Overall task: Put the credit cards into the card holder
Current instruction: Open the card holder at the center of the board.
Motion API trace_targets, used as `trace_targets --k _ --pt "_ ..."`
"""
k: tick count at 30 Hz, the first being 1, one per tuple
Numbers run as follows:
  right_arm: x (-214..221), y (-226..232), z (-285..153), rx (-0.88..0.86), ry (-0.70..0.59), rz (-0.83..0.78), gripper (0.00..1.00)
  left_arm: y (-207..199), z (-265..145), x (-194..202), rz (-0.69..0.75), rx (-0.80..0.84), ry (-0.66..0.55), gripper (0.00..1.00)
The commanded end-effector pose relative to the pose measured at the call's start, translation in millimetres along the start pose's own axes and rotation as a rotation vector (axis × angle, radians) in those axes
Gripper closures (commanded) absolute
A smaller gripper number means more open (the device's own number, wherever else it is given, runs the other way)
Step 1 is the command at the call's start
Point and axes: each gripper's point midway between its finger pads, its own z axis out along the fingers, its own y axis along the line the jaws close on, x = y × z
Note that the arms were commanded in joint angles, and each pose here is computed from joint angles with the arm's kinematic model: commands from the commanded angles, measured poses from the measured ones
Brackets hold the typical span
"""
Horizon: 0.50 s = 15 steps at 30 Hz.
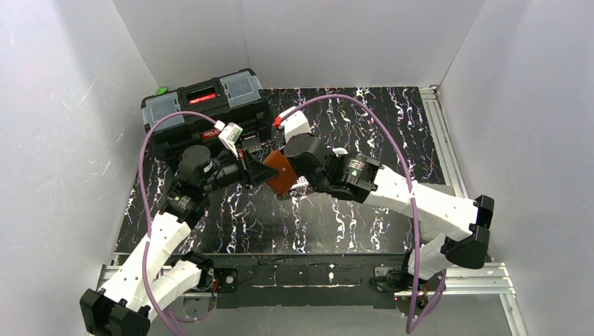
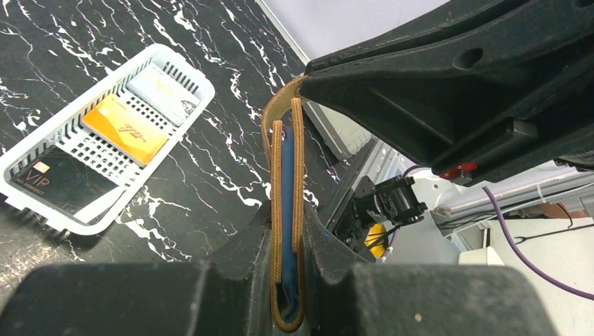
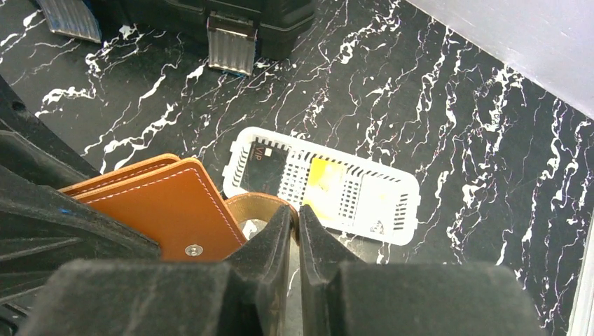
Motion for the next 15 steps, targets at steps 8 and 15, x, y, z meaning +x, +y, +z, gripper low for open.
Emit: trace_targets --k 8,15 --pt "12 10 -33 -0.286 0.083 -0.010 0.99 -16 -3 7 0.027 0.096 0.031 1.00" --pt "32 19 -43 -0.363 0.159 -0.004 0.99 -15 0 11 0.047 0.123 0.054 0.72"
